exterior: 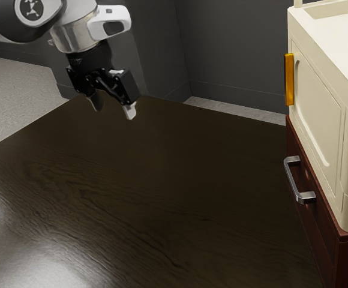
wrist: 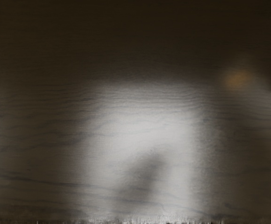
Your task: Pull the drawer handle with one arm to open the drawer
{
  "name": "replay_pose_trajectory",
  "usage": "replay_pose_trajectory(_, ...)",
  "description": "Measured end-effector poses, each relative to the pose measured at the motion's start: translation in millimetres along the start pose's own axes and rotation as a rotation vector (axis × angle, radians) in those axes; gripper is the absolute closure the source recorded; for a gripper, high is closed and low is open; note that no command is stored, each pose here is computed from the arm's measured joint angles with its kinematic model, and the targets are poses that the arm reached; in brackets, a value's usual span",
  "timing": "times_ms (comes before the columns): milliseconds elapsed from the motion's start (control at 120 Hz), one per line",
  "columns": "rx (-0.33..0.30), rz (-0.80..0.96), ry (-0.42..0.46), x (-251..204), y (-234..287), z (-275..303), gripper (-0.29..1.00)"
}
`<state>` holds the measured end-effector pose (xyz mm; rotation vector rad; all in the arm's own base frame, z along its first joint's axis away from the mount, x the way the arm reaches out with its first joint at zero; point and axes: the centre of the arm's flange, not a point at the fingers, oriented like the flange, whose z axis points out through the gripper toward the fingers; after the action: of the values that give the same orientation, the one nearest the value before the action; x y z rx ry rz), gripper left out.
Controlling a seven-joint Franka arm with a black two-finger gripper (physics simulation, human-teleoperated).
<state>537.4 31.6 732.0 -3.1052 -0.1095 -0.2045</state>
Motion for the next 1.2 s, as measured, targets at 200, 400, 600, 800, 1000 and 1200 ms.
replay_pose_trajectory(200,0.012,-0.107,-0.022,-5,-56,2,0.02)
replay_pose_trajectory(400,0.068,-0.263,0.142,-42,-120,-97,0.02)
replay_pose_trajectory(600,-0.03,-0.321,0.085,-6,-100,-57,0.02)
replay_pose_trajectory(800,-0.117,-0.186,0.068,17,28,-40,0.02)
replay_pose_trajectory(1000,-0.115,-0.275,0.059,28,21,-19,0.02)
replay_pose_trajectory(1200,-0.162,-0.316,0.045,24,48,24,0.02)
